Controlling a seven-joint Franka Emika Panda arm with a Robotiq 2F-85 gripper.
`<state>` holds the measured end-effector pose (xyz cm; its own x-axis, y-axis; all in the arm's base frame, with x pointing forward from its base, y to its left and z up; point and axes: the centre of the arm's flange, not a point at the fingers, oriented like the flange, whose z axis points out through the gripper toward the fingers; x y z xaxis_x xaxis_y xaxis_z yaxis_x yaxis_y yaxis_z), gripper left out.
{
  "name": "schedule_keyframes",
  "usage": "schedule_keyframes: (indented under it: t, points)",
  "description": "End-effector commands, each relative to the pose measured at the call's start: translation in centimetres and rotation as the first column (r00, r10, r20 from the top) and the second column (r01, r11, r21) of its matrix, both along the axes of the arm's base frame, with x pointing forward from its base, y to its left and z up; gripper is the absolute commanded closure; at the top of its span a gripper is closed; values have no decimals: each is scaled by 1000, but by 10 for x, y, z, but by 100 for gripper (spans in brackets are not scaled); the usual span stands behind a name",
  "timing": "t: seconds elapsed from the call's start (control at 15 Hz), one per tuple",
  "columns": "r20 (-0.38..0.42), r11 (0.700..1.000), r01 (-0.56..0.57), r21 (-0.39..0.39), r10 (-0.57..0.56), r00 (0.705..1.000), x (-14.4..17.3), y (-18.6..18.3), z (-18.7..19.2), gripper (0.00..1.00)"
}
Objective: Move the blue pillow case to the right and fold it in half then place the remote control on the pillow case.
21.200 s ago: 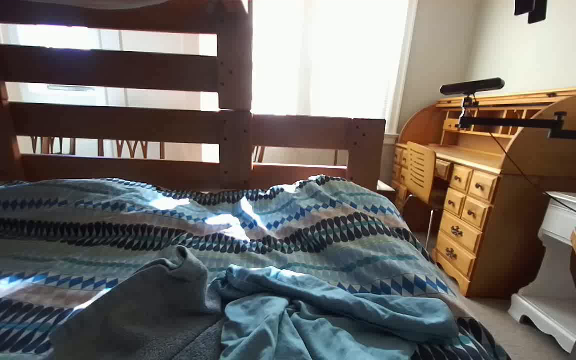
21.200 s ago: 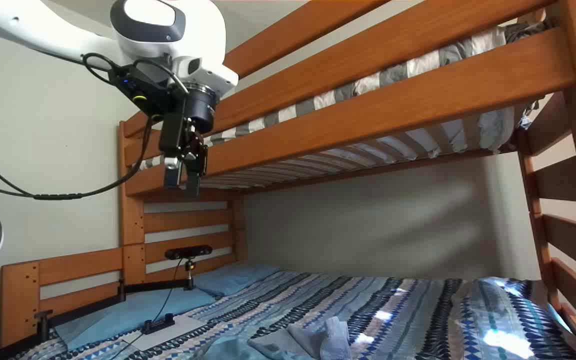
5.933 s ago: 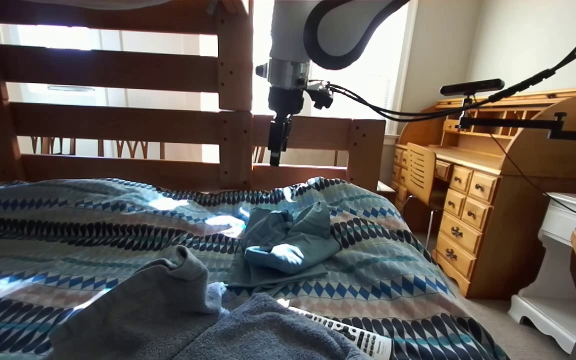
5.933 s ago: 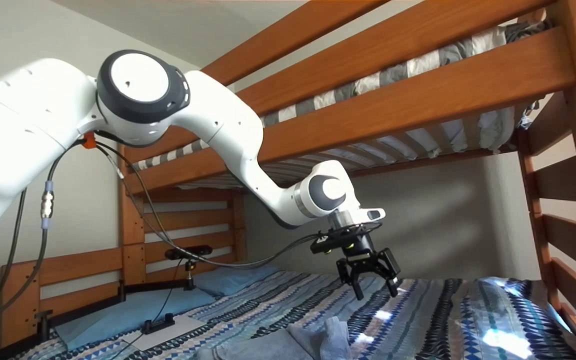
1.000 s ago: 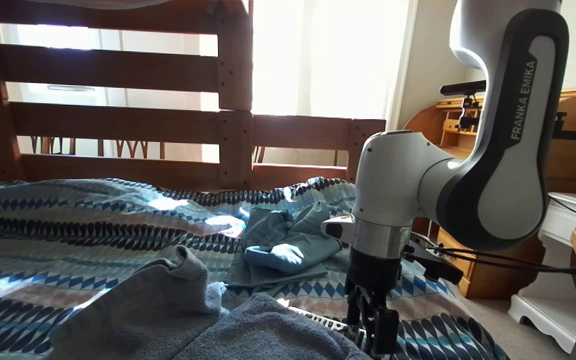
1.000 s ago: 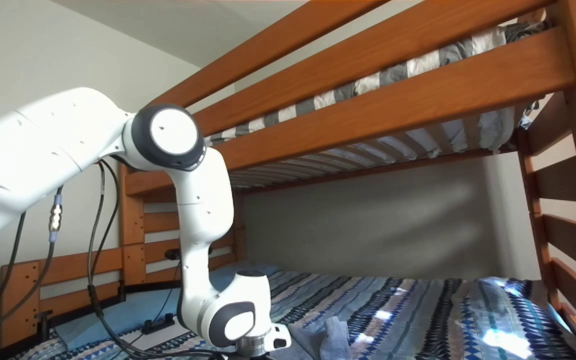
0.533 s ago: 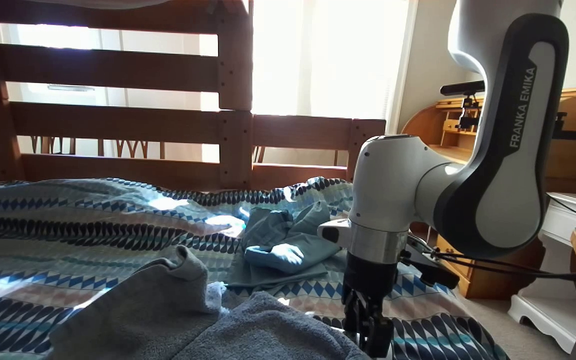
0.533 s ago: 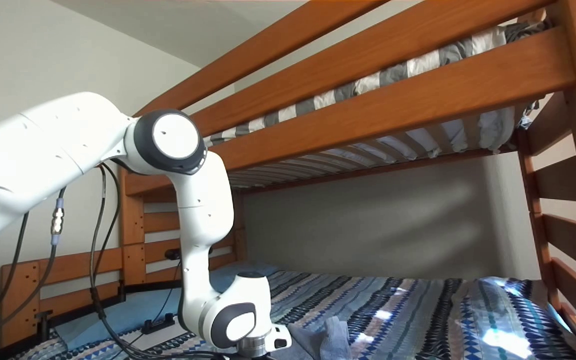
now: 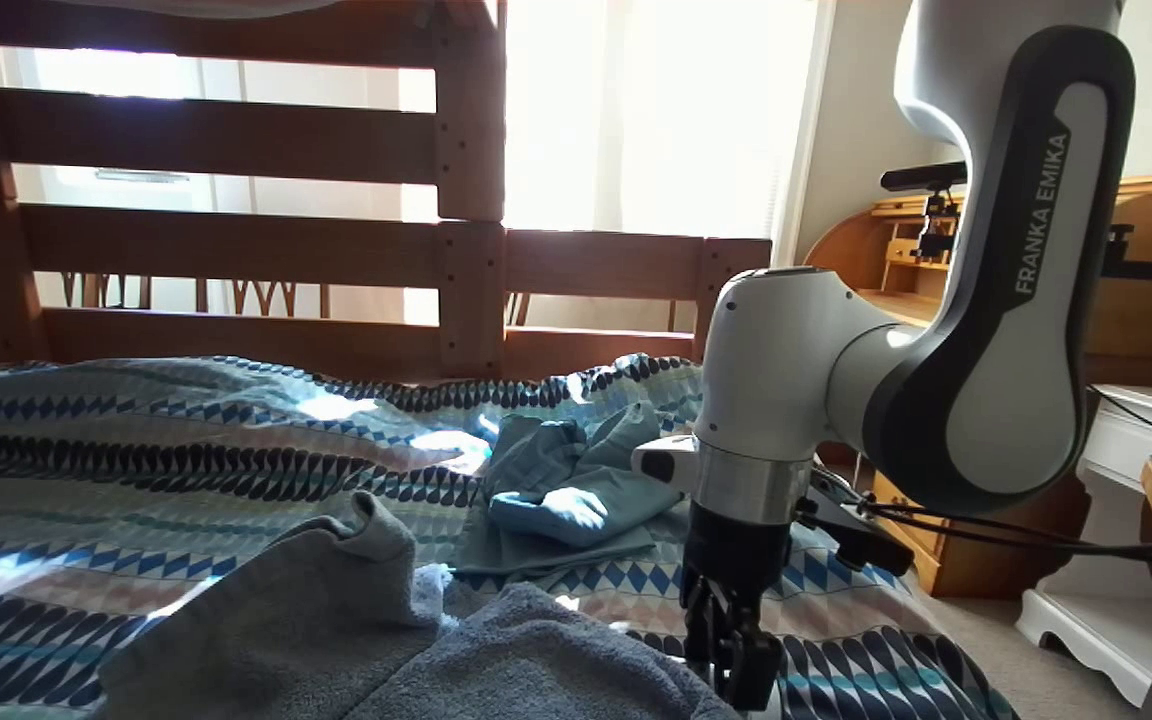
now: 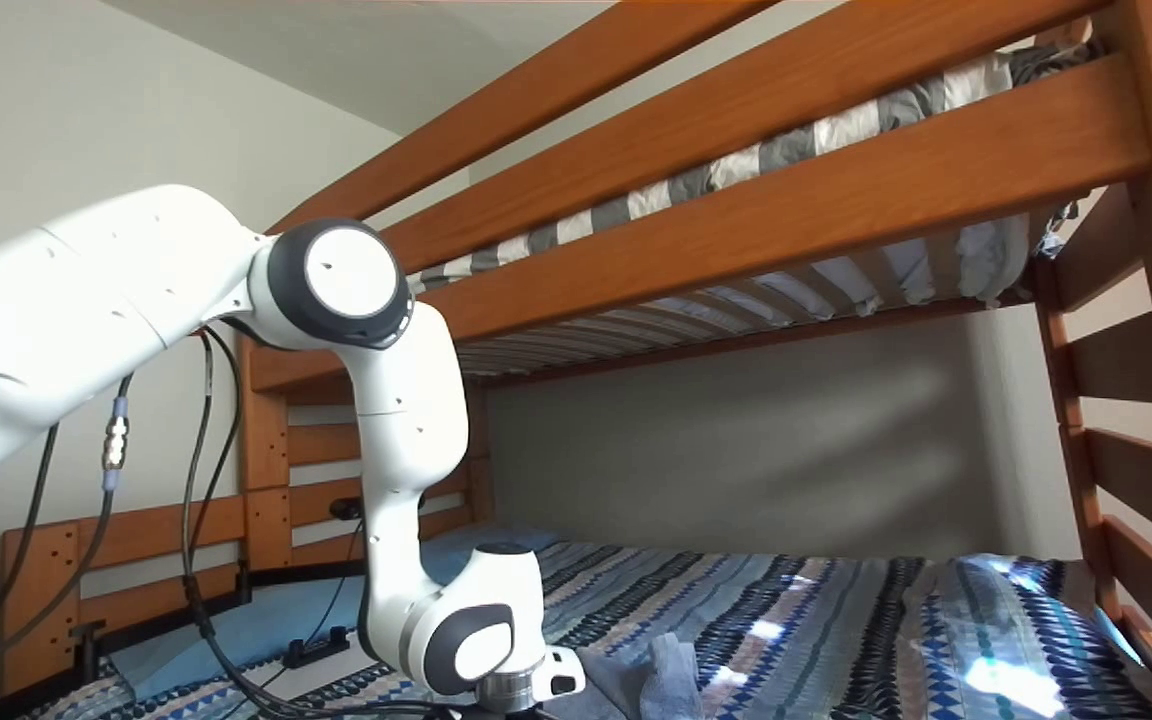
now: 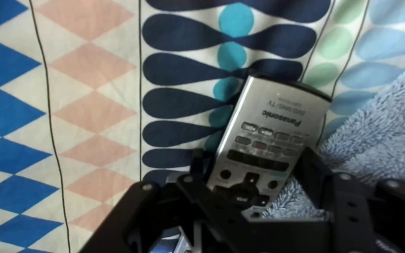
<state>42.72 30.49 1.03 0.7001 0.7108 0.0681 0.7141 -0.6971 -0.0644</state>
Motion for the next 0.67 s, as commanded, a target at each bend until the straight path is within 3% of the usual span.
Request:
schedule_keyframes:
  t: [0.0, 0.6]
  points:
    - [10, 1000, 14, 27, -15, 1000, 9, 1, 17, 58]
    - [64, 990, 96, 100, -103, 993, 42, -12, 82, 58]
